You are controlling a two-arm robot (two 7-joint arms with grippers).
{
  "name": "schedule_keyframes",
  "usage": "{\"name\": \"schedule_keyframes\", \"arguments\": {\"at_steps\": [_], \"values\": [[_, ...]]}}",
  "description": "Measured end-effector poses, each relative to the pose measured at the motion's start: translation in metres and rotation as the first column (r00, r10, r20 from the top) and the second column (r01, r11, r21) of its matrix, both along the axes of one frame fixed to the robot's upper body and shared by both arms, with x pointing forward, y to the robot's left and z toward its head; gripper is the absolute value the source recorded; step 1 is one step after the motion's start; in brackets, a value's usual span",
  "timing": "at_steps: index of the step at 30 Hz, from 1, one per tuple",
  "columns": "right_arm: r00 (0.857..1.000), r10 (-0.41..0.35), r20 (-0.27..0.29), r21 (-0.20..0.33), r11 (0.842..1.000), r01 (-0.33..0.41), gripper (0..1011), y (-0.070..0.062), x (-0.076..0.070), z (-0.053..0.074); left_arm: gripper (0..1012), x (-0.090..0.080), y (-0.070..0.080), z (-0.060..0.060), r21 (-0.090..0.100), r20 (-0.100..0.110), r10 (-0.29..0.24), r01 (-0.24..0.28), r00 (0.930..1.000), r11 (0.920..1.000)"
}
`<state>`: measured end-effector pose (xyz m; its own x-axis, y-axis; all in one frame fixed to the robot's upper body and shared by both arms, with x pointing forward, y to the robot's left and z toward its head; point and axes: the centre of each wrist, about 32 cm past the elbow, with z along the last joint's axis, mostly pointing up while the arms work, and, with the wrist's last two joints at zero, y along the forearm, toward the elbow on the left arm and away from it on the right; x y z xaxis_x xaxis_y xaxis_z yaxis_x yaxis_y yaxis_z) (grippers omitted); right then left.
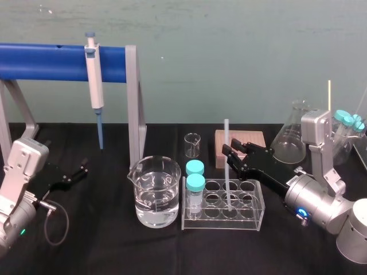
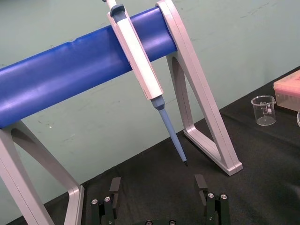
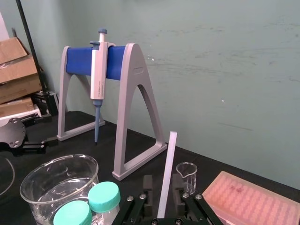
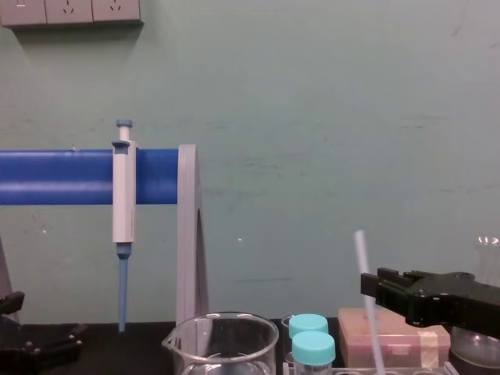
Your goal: Pick up the stirring rod with one hand, then place it down.
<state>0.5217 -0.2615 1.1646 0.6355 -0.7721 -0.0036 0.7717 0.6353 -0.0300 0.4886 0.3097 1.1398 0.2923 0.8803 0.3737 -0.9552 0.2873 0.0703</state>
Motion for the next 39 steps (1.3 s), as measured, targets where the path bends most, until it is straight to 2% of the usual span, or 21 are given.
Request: {"name": "schedule_keyframes", "arguments": {"at_steps": [6, 8, 9, 10, 12, 14, 15, 20, 21, 22, 24, 25, 28, 29, 31, 32, 33, 34, 35, 36, 39], "values": [[1.000, 0.001, 0.000, 0.000, 1.000, -0.001, 407, 0.000, 0.000, 0.000, 1000, 0.000, 0.000, 0.000, 0.000, 0.000, 0.000, 0.000, 1.0000, 1.0000], [1.000, 0.001, 0.000, 0.001, 1.000, -0.001, 512, 0.000, 0.000, 0.000, 1000, 0.000, 0.000, 0.000, 0.000, 0.000, 0.000, 0.000, 1.0000, 1.0000], [1.000, 0.001, 0.000, 0.001, 1.000, -0.001, 512, 0.000, 0.000, 0.000, 1000, 0.000, 0.000, 0.000, 0.000, 0.000, 0.000, 0.000, 1.0000, 1.0000], [1.000, 0.001, 0.000, 0.001, 1.000, -0.001, 574, 0.000, 0.000, 0.000, 1000, 0.000, 0.000, 0.000, 0.000, 0.000, 0.000, 0.000, 1.0000, 1.0000], [1.000, 0.001, 0.001, 0.001, 1.000, -0.001, 607, 0.000, 0.000, 0.000, 1000, 0.000, 0.000, 0.000, 0.000, 0.000, 0.000, 0.000, 1.0000, 1.0000], [1.000, 0.001, 0.001, 0.001, 1.000, -0.001, 713, 0.000, 0.000, 0.000, 1000, 0.000, 0.000, 0.000, 0.000, 0.000, 0.000, 0.000, 1.0000, 1.0000], [1.000, 0.002, 0.001, 0.001, 1.000, -0.002, 713, 0.000, 0.000, 0.000, 1000, 0.000, 0.000, 0.000, 0.000, 0.000, 0.000, 0.000, 1.0000, 1.0000], [1.000, 0.000, 0.002, 0.002, 1.000, 0.000, 854, 0.000, 0.000, 0.000, 1000, 0.000, 0.000, 0.000, 0.000, 0.000, 0.000, 0.000, 1.0000, 1.0000], [1.000, -0.022, 0.008, 0.007, 1.000, 0.022, 914, -0.002, 0.001, 0.002, 1000, 0.000, 0.000, 0.000, 0.000, 0.000, 0.000, 0.000, 1.0000, 1.0000], [1.000, -0.022, 0.008, 0.007, 1.000, 0.022, 914, -0.002, 0.001, 0.002, 1000, 0.000, 0.000, 0.000, 0.000, 0.000, 0.000, 0.000, 1.0000, 1.0000], [0.996, -0.084, 0.020, 0.013, 0.996, 0.083, 961, -0.006, 0.001, 0.005, 1000, 0.000, 0.000, 0.000, 0.000, 0.000, 0.000, 0.000, 1.0000, 1.0000], [0.990, -0.139, 0.029, 0.016, 0.990, 0.138, 1000, -0.009, 0.000, 0.007, 1000, 0.000, 0.000, 0.000, 0.000, 0.000, 0.000, 0.000, 1.0000, 1.0000], [0.971, -0.236, 0.047, 0.007, 0.972, 0.235, 1003, -0.014, 0.000, 0.008, 1000, 0.000, 0.000, 0.000, 0.000, 0.000, 0.000, 0.000, 1.0000, 1.0000], [0.953, -0.297, 0.060, -0.005, 0.954, 0.298, 1003, -0.017, -0.001, 0.008, 1000, 0.000, 0.000, 0.000, 0.000, 0.000, 0.000, 0.000, 1.0000, 1.0000], [0.934, -0.351, 0.068, -0.020, 0.935, 0.353, 1003, -0.019, -0.002, 0.007, 1000, 0.000, 0.000, 0.000, 0.000, 0.000, 0.000, 0.000, 1.0000, 1.0000], [0.914, -0.399, 0.064, -0.036, 0.915, 0.402, 1003, -0.022, -0.003, 0.004, 1000, 0.000, 0.000, 0.000, 0.000, 0.000, 0.000, 0.000, 1.0000, 1.0000], [0.908, -0.415, 0.061, -0.044, 0.907, 0.418, 1003, -0.023, -0.003, 0.003, 1000, 0.000, 0.000, 0.000, 0.000, 0.000, 0.000, 0.000, 1.0000, 1.0000], [0.894, -0.444, 0.052, -0.063, 0.892, 0.447, 1003, -0.026, -0.004, 0.000, 1000, 0.000, 0.000, 0.000, 0.000, 0.000, 0.000, 0.000, 1.0000, 1.0000], [0.894, -0.444, 0.052, -0.063, 0.892, 0.447, 1003, -0.026, -0.004, 0.000, 1000, 0.000, 0.000, 0.000, 0.000, 0.000, 0.000, 0.000, 1.0000, 1.0000], [0.883, -0.467, 0.041, -0.079, 0.880, 0.468, 1003, -0.027, -0.005, -0.004, 1000, 0.000, 0.000, 0.000, 0.000, 0.000, 0.000, 0.000, 1.0000, 1.0000], [0.870, -0.492, 0.019, -0.104, 0.865, 0.491, 1003, -0.029, -0.006, -0.011, 1000, 0.000, 0.000, 0.000, 0.000, 0.000, 0.000, 0.000, 1.0000, 1.0000]]}}
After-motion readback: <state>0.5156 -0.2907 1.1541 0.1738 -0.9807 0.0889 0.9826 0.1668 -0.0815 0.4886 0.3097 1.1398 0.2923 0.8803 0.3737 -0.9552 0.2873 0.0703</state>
